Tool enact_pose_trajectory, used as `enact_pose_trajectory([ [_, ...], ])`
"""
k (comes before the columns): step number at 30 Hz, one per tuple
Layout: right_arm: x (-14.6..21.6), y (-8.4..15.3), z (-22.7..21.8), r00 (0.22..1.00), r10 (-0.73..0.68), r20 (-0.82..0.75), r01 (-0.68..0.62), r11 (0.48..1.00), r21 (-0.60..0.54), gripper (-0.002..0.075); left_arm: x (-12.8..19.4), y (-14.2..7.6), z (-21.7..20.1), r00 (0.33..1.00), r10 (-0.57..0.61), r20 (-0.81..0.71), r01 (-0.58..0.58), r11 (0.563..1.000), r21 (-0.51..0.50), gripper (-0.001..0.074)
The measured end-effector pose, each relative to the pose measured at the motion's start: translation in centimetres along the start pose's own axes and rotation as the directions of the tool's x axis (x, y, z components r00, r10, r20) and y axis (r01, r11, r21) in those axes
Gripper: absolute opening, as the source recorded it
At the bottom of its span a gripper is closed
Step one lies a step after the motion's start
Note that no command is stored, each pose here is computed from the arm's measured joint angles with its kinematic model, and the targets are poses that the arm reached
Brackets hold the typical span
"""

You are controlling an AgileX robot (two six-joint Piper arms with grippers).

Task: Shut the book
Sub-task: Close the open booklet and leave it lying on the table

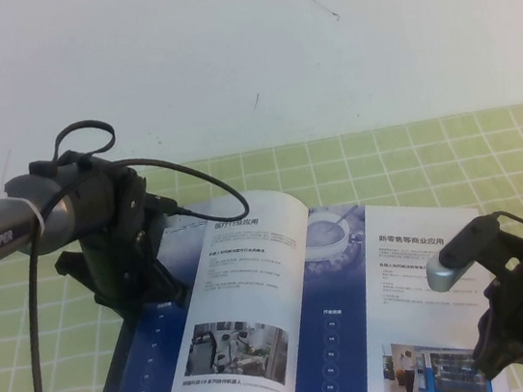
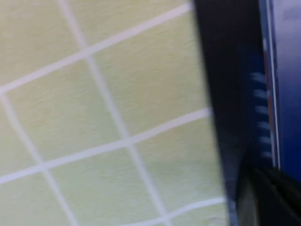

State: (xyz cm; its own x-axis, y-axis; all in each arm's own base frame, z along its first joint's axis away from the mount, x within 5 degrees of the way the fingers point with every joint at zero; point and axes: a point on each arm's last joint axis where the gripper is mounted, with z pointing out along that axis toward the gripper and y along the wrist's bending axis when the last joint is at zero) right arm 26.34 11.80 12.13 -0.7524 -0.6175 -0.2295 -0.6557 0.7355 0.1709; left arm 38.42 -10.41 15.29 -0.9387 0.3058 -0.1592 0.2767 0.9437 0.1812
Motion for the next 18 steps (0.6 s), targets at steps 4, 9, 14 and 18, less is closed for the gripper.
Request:
enact_pose_trajectory([
  [4, 0.0, 0.0, 0.0, 1.000, 0.000, 0.001, 0.000, 1.000, 0.001, -0.0003, 0.0, 0.6, 0.2, 0.999, -0.033, -0.003, 0.033, 0.999, -0.011, -0.0003],
  [9, 0.0, 0.0, 0.0, 1.000, 0.000, 0.002, 0.000, 1.000, 0.001, -0.0003, 0.0, 0.8, 0.2, 0.999, -0.042, 0.003, 0.042, 0.999, -0.007, -0.0003],
  [14, 0.0, 0.0, 0.0, 1.000, 0.000, 0.002, 0.000, 1.000, 0.001, -0.0003, -0.2, 1.1, 0.3, 0.999, -0.025, 0.026, 0.026, 0.999, -0.044, -0.0003],
  [18, 0.0, 0.0, 0.0, 1.000, 0.001, 0.002, -0.001, 1.000, 0.001, -0.0003, -0.3, 1.2, 0.3, 0.999, -0.027, 0.032, 0.029, 0.998, -0.061, -0.0003],
])
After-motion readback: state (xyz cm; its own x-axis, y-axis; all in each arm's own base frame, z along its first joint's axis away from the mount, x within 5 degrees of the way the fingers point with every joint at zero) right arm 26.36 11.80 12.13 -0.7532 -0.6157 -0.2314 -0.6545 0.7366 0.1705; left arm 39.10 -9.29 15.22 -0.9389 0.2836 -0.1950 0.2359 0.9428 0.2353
